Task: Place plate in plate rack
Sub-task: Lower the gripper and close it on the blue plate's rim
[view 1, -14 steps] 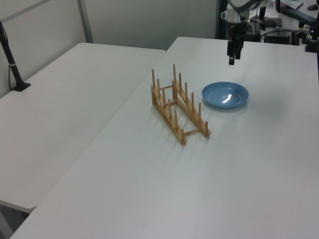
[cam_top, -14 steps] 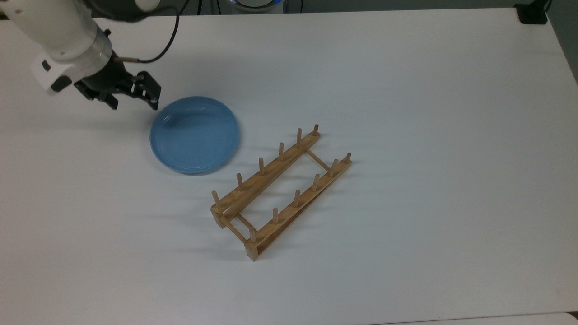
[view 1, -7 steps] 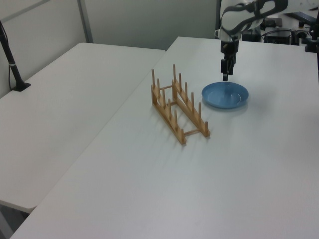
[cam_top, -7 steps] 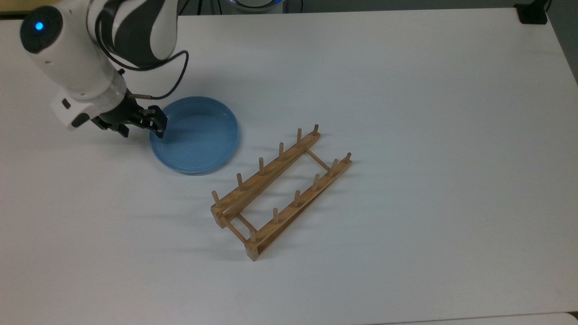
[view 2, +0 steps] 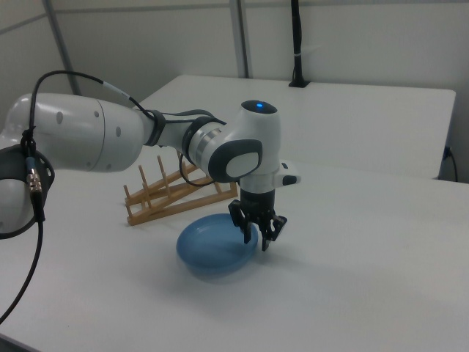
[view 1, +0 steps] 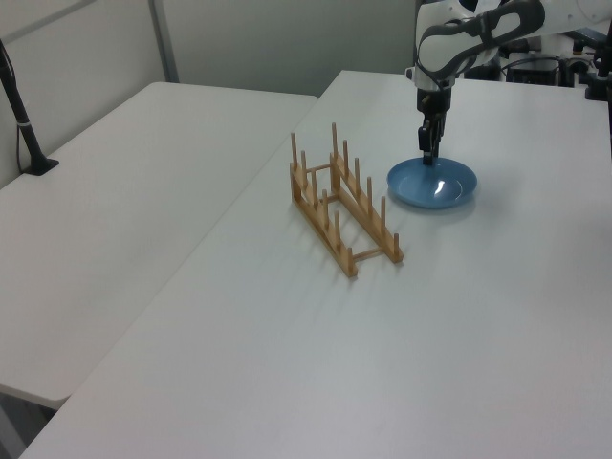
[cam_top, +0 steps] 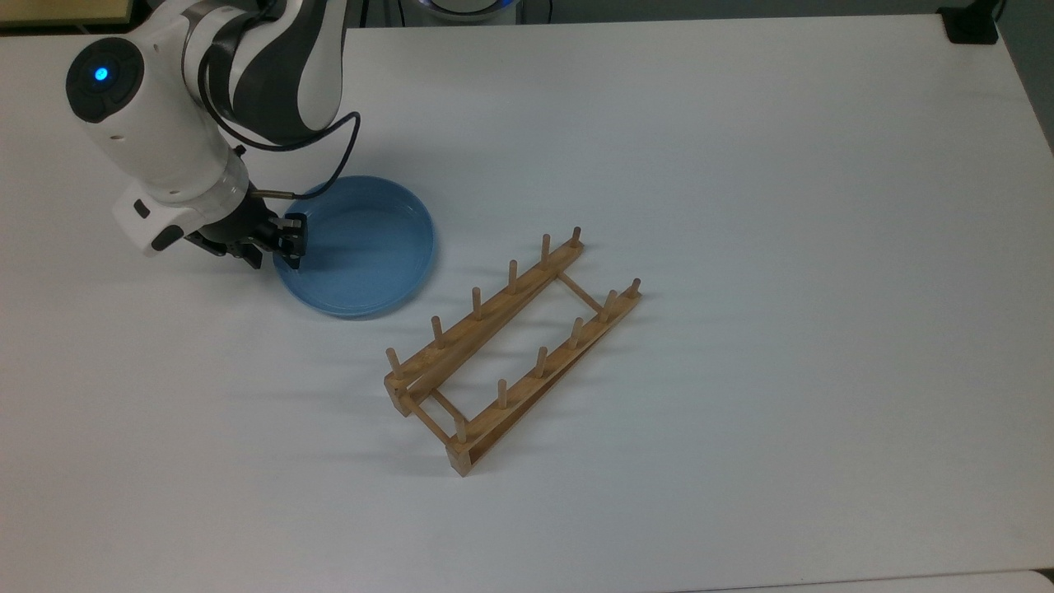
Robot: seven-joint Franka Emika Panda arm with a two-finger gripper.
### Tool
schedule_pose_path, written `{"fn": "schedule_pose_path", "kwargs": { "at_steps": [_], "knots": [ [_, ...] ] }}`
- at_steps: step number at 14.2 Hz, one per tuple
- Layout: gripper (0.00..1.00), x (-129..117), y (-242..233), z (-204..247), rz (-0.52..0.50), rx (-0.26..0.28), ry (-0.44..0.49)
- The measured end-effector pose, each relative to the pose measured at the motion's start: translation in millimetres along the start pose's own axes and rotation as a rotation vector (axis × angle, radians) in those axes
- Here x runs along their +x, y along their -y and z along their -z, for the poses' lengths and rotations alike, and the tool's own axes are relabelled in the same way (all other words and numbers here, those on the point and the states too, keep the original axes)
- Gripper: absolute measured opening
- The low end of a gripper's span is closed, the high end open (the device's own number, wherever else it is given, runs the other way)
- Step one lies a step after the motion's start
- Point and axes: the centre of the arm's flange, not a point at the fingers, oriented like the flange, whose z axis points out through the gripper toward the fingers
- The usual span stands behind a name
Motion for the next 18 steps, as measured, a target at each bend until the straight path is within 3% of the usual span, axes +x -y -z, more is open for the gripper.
{"fn": "schedule_pose_path", "kwargs": {
  "at_steps": [5, 8, 10, 11, 13, 18],
  "knots": [
    [0.4, 0.5, 0.3, -1.3, 0.0, 0.0, 0.0],
    [0.3, 0.5, 0.6, -1.6, 0.0, 0.0, 0.0],
    [0.18, 0.9, 1.9, -1.9, 0.002, 0.0, 0.001],
    [0.18, 1.2, 2.8, -2.0, 0.004, 0.001, 0.001],
    [0.05, 2.8, 5.3, 0.6, 0.006, 0.004, -0.007],
    [0.05, 3.8, 6.8, 2.4, 0.028, 0.005, -0.011]
  ]
}}
